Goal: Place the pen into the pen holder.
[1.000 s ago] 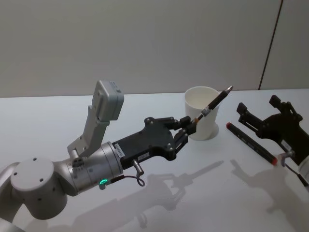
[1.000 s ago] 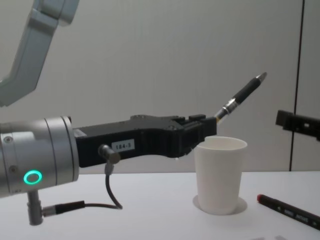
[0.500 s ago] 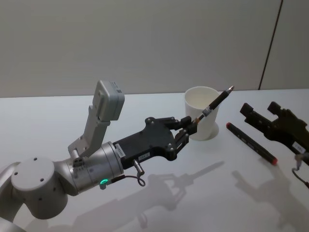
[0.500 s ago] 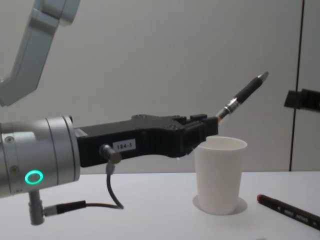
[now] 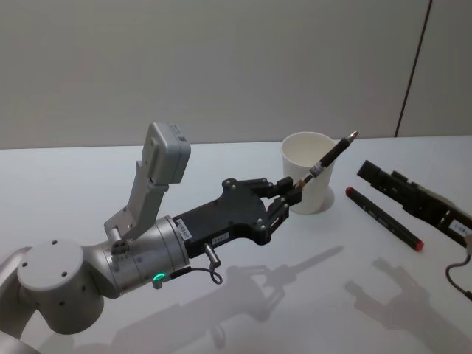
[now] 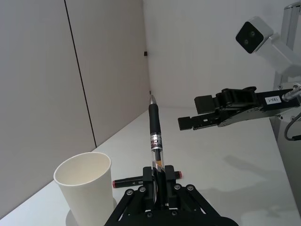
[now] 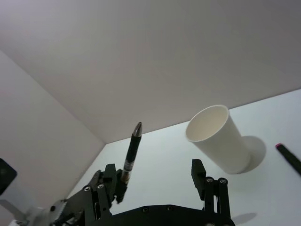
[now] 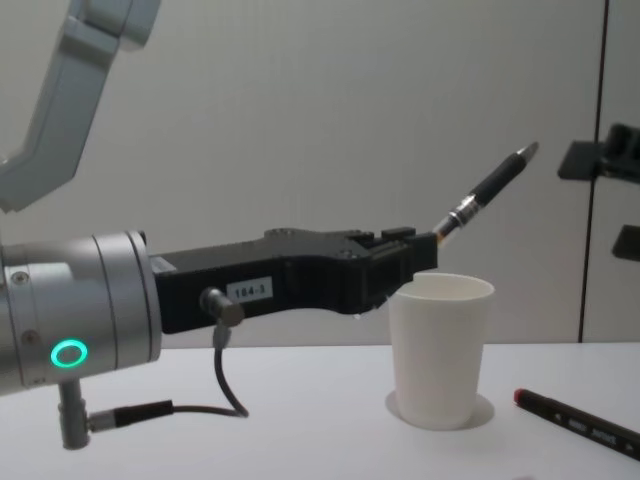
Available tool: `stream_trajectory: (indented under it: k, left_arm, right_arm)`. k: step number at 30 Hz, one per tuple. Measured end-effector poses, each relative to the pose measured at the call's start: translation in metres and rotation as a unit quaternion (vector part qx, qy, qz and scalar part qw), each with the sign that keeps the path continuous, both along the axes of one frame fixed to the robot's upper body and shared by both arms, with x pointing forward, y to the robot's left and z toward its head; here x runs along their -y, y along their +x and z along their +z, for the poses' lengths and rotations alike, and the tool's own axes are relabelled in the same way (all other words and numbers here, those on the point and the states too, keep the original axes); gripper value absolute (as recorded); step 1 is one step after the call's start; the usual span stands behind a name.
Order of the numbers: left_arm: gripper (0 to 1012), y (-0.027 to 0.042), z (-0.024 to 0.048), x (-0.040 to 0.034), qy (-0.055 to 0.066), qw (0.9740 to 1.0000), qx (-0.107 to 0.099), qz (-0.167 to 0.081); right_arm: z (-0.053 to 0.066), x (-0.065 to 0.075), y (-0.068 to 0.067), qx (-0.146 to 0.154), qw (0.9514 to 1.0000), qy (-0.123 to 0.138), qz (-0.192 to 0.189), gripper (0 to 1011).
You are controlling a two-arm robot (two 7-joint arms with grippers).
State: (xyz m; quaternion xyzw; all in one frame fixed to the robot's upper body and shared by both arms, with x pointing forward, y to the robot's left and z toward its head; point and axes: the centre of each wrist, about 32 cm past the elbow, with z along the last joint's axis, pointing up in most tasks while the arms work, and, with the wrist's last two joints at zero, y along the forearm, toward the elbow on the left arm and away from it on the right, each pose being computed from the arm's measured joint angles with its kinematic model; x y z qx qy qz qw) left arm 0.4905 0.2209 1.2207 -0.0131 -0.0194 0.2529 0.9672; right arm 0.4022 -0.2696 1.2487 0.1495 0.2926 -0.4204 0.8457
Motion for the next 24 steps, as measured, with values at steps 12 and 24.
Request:
stream_trajectory:
  k: [12,24]
  left_arm:
    - [150,0.0000,0.0001,0.0000,0.000,1.0000,0.000,0.000]
    - [150,0.0000,0.0000,0.0000,0.000,1.0000,0.000,0.000]
  right_arm:
    - [0.007,-0.011,0.001,-0.047,0.9964,0.056,0.043,1002]
    - [0.008,-0.027,0.005,-0.060,0.9956,0.065,0.031,1002]
